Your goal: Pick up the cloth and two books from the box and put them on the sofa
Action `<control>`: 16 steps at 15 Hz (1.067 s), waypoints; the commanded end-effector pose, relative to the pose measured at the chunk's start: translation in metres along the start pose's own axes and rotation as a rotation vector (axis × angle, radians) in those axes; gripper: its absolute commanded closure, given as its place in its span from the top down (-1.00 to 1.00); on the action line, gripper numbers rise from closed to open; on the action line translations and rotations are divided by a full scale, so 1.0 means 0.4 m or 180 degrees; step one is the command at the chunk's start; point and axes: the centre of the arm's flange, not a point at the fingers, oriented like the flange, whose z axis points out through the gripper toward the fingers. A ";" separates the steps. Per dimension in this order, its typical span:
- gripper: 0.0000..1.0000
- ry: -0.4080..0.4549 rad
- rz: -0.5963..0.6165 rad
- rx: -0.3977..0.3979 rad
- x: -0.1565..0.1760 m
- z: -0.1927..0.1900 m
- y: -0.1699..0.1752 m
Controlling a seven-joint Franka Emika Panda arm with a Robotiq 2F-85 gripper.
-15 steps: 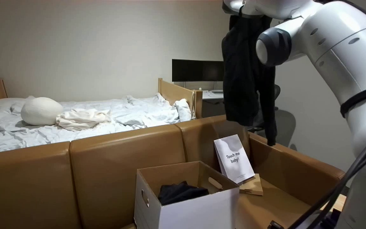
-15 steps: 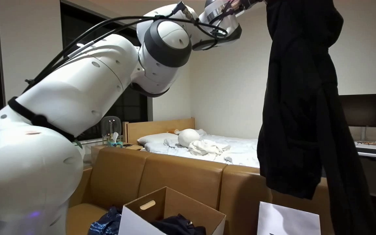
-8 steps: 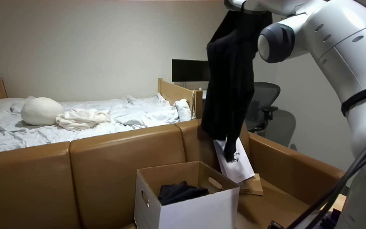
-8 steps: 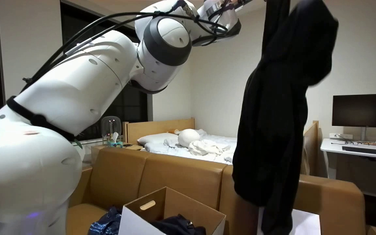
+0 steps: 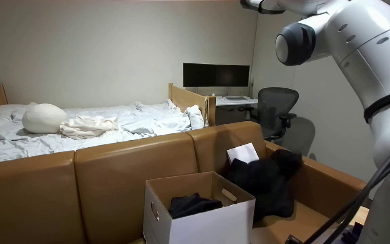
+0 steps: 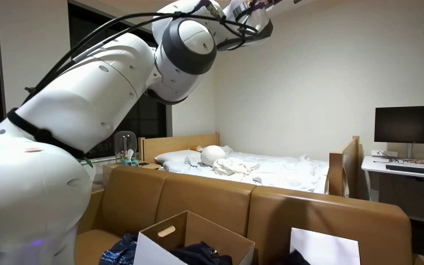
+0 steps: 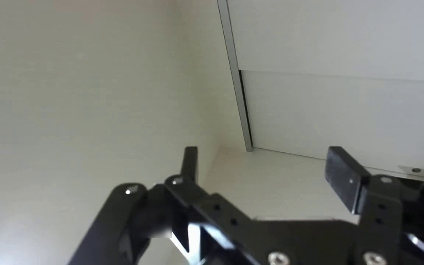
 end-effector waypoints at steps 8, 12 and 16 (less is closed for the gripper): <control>1.00 0.0182 0.0249 0.0251 0.074 0.069 0.002; 1.00 0.0356 0.0483 0.0821 0.043 0.012 -0.111; 1.00 0.0341 0.0673 0.1436 0.017 -0.004 -0.243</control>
